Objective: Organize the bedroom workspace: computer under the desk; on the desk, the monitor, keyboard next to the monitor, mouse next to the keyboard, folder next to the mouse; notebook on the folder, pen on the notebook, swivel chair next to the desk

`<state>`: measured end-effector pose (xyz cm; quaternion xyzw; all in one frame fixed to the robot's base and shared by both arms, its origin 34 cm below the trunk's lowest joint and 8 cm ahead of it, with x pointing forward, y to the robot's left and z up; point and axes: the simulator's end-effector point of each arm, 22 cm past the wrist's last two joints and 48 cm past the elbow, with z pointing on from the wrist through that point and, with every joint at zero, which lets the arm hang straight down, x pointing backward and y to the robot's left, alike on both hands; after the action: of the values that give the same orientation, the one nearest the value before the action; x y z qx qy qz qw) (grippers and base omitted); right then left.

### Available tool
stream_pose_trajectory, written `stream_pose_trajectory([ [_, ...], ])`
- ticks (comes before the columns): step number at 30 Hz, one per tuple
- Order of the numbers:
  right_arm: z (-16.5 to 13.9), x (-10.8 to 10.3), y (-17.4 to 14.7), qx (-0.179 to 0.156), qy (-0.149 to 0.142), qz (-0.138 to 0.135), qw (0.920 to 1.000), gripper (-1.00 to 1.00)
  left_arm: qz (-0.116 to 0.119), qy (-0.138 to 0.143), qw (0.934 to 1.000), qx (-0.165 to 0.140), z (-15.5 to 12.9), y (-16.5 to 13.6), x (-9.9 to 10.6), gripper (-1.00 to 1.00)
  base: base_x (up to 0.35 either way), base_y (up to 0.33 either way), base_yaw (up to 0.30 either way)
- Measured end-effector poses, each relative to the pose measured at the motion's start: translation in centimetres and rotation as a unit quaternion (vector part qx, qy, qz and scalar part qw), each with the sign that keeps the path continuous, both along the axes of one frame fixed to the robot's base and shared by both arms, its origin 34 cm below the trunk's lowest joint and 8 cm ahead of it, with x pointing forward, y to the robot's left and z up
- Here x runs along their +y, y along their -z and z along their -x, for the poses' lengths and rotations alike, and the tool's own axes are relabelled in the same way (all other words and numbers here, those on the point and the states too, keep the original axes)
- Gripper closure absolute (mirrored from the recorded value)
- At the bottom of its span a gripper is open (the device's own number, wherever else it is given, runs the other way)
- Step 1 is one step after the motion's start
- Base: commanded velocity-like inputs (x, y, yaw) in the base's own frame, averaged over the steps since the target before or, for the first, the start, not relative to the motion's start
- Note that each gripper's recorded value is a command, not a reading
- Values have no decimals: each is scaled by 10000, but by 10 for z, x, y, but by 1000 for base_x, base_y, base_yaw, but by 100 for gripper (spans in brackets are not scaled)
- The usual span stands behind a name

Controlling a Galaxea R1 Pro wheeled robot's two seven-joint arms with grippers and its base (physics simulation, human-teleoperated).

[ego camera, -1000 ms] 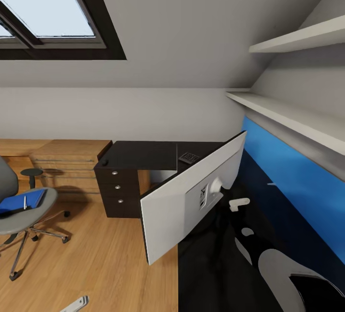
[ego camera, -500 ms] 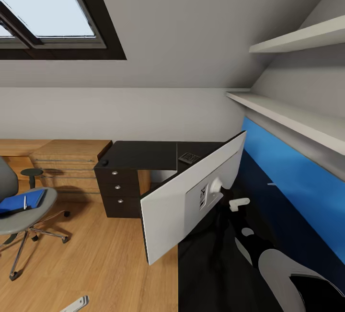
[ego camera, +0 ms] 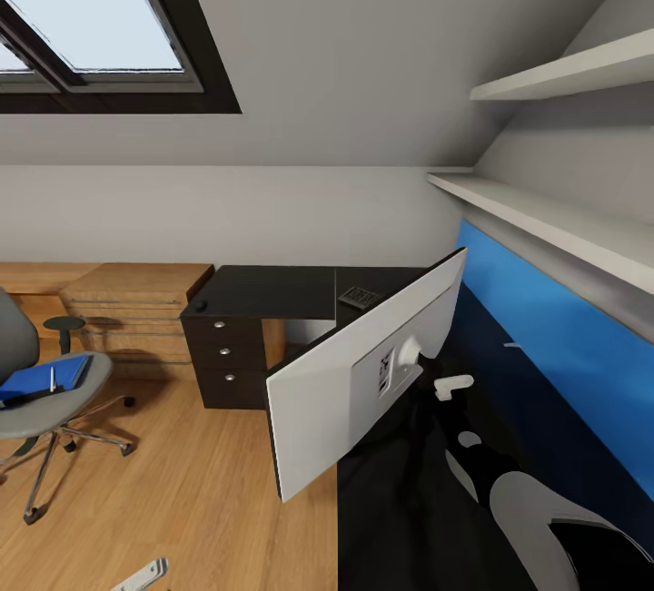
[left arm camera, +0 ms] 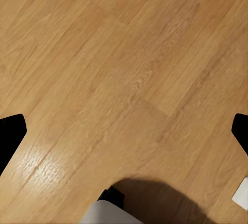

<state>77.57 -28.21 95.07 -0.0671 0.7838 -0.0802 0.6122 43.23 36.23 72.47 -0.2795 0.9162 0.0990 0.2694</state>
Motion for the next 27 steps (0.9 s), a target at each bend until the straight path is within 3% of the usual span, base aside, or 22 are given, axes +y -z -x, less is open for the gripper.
stream_pose_trajectory([
  [22,0,1,-1,-6,-14,13,10000,100,-11,0,10000,-24,-1,-2,1,-100,0,0,-47],
  [25,0,-3,-2,-4,3,25,10000,100,-19,74,9982,-593,-42,-39,1,-100,0,0,0],
  [26,0,-7,-2,-8,24,44,10000,100,3,172,9947,-1013,-73,-74,-3,-100,0,0,0],
  [27,1,-9,-3,-28,54,23,10000,100,21,213,9934,-1125,-82,-85,-5,-100,0,0,0],
])
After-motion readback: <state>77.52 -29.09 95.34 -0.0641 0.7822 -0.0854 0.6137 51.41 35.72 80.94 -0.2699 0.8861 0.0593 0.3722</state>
